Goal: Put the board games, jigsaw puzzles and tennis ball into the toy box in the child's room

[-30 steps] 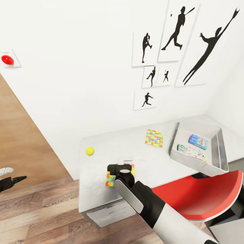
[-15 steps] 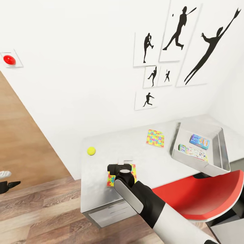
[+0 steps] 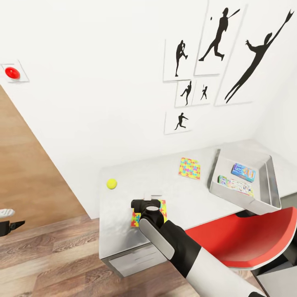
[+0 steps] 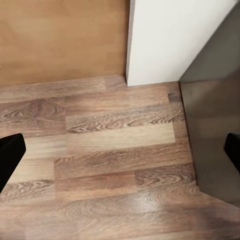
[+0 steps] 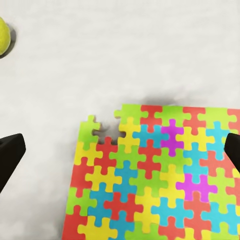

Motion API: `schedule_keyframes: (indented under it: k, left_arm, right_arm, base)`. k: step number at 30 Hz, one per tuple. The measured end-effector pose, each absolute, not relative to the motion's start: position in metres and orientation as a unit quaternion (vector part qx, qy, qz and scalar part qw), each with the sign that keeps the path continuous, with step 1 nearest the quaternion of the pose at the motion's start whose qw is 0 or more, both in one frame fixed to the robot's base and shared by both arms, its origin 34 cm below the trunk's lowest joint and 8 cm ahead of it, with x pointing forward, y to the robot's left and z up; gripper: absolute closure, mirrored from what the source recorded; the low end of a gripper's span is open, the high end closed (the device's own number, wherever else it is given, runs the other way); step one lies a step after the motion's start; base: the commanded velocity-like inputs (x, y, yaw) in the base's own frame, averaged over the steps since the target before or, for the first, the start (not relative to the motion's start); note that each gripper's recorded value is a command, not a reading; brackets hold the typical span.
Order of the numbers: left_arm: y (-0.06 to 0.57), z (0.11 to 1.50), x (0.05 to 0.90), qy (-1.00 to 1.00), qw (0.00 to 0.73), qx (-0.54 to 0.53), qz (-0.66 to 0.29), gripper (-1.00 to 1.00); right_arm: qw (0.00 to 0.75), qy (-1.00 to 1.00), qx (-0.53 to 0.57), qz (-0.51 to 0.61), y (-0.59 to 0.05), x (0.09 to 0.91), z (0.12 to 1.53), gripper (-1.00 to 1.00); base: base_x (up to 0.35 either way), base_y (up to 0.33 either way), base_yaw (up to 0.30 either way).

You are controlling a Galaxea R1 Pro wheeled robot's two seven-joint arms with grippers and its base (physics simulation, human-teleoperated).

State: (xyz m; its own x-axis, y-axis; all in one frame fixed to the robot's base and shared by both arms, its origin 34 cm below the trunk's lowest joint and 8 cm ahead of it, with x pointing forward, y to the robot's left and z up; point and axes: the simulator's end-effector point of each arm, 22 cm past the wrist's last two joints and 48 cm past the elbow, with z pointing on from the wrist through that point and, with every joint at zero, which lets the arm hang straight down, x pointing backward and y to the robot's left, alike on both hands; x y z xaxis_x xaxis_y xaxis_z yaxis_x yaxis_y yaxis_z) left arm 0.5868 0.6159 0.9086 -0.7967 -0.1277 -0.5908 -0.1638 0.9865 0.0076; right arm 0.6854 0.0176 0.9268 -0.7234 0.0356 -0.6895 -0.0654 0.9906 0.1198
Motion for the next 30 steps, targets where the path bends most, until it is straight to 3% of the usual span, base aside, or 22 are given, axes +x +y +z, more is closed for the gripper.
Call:
schedule_keyframes:
  k: [8, 24, 30]
  left_arm:
    - [0.631, 0.918, 0.582, 0.941, 0.321, -0.101, 0.033, -1.0]
    - [0.644, 0.927, 0.576, 0.932, 0.338, -0.128, 0.016, -1.0]
    - [0.644, 0.926, 0.575, 0.933, 0.337, -0.127, 0.015, -1.0]
  right_arm:
    - [0.37, 0.927, -0.005, 0.067, 0.016, 0.686, 0.925, -1.0]
    - [0.368, 0.927, 0.0, 0.068, 0.015, 0.687, 0.92, -1.0]
    - [0.369, 0.927, 0.001, 0.069, 0.016, 0.687, 0.919, -1.0]
  base:
    - [0.0, 0.0, -0.049]
    - [0.0, 0.0, -0.218]
    - [0.03, 0.011, -0.084]
